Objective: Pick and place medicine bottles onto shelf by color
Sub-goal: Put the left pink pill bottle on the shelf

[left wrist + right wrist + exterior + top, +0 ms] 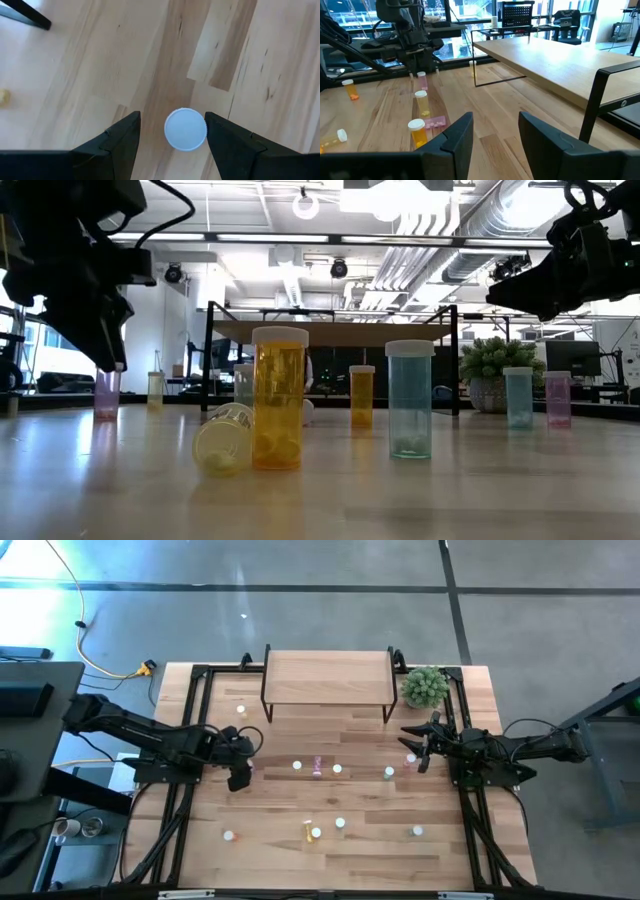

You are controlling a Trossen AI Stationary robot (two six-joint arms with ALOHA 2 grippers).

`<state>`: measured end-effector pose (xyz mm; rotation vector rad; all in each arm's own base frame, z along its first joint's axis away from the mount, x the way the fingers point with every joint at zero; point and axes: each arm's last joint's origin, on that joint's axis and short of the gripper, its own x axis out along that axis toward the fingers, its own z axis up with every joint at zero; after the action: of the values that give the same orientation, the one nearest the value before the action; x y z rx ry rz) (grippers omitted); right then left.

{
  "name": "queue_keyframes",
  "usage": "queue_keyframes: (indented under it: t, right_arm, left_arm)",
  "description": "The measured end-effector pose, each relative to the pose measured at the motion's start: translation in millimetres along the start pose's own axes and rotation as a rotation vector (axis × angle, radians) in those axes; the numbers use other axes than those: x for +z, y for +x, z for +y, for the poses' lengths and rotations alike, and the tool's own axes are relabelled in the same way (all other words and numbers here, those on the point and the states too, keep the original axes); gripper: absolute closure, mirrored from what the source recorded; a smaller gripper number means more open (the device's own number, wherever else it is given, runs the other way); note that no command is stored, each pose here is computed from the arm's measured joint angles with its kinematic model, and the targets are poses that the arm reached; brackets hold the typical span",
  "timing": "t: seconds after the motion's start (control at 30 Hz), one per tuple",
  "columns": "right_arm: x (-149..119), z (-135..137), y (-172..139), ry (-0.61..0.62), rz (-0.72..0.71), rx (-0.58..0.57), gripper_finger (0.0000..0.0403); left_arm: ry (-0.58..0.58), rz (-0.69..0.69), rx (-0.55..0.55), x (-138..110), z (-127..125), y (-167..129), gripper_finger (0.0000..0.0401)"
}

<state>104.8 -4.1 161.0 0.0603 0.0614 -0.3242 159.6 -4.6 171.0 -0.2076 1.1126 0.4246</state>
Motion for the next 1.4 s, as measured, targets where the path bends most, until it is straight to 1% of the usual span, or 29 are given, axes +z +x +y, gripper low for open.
queue_keyframes:
  t: [0.33,0.43,0.8,0.97,1.27,1.4]
  right_arm:
    - [0.0,0.0,0.0,0.0,0.0,0.0,0.0253]
    - [0.0,0.0,0.0,0.0,0.0,0.0,0.0253]
    - [0.1,0.0,0.0,0.0,0.0,0.0,0.0253]
    - [0.0,0.0,0.0,0.0,0.0,0.0,0.0253]
    - [0.0,0.0,0.0,0.0,0.0,0.0,0.0253]
    - [0.1,0.0,0.0,0.0,0.0,0.0,0.0253]
  left_arm:
    - [0.013,0.045,0.024,-0.2,-2.4,8.7,0.019]
    - [0.016,0.054,0.028,-0.3,-2.9,10.4,0.0196]
    - [0.011,0.037,0.02,1.6,-4.0,11.0,0.0276]
    - [0.011,0.041,0.012,1.5,-4.2,11.0,0.0299]
    - [0.002,0.041,0.009,2.4,-4.4,10.0,0.0295]
    - [-0.007,0.01,-0.005,13.2,-5.7,2.7,0.0295]
